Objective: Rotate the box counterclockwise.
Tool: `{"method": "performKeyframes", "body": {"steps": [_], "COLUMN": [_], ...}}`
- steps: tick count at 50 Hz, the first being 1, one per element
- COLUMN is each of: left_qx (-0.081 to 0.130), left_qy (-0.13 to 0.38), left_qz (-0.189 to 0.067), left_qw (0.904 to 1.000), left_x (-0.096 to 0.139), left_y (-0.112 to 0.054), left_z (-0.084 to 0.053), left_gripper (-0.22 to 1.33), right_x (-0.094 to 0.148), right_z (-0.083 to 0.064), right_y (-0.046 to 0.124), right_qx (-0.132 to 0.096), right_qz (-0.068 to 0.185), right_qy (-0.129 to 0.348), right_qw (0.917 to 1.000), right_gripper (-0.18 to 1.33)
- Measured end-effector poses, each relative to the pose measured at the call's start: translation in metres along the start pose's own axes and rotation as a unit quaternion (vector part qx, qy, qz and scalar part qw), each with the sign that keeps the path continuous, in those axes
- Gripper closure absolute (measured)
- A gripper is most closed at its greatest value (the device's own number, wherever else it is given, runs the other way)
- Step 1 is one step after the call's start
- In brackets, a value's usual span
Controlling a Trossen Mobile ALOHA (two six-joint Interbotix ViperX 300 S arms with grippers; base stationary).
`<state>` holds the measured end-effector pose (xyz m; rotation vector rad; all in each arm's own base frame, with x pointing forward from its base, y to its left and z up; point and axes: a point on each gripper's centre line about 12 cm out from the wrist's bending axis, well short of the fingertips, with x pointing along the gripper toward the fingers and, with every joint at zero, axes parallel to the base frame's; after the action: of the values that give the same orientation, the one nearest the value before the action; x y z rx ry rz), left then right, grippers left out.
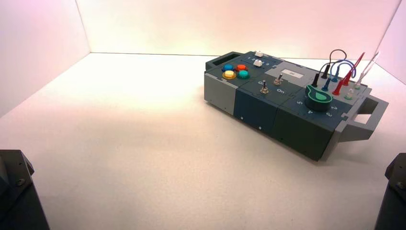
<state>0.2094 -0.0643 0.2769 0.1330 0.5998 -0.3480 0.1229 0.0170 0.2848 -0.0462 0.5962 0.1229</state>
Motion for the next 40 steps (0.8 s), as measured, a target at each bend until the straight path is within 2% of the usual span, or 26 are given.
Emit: {"method": "performKeyframes", "body": {"steps": [19, 24, 29, 30, 32, 36, 37, 40], "left_qx": [-0.001, -0.002, 0.001, 0.005, 0.008, 0.018, 0.023, 0.031], "left_qy": [0.001, 0.002, 0.003, 0.009, 0.012, 0.015, 0.018, 0.021], "left_qz": [-0.001, -0.002, -0.002, -0.004, -0.005, -0.008, -0.012, -0.016], "left_qw": [1.0, 1.0, 1.0, 0.9999, 0.9999, 0.9997, 0.9995, 0.9992], "left_x": [0.001, 0.002, 0.007, 0.015, 0.019, 0.029, 0.039, 0.052], "left_y": [0.0, 0.0, 0.001, 0.002, 0.001, 0.002, 0.001, -0.001], "left_z": [0.0, 0.002, 0.013, 0.022, 0.026, 0.04, 0.05, 0.062], "left_gripper": [1.28, 1.28, 1.27, 1.27, 1.28, 1.27, 1.28, 1.27], "right_x": [-0.001, -0.003, -0.004, -0.005, -0.005, -0.002, -0.001, 0.006], "right_z": [-0.004, -0.005, -0.005, -0.003, -0.001, 0.003, 0.005, 0.008], "right_y": [0.0, 0.001, 0.003, 0.004, 0.004, 0.009, 0.009, 0.014], "right_qx": [0.0, 0.005, 0.006, 0.007, 0.007, 0.017, 0.019, 0.028], "right_qz": [-0.001, 0.005, 0.012, 0.015, 0.018, 0.031, 0.033, 0.047], "right_qy": [0.008, 0.012, 0.019, 0.024, 0.029, 0.077, 0.089, 0.137], "right_qw": [1.0, 0.9999, 0.9997, 0.9996, 0.9994, 0.9964, 0.9953, 0.9891], "right_gripper": [1.29, 1.29, 1.29, 1.29, 1.29, 1.29, 1.29, 1.29]}}
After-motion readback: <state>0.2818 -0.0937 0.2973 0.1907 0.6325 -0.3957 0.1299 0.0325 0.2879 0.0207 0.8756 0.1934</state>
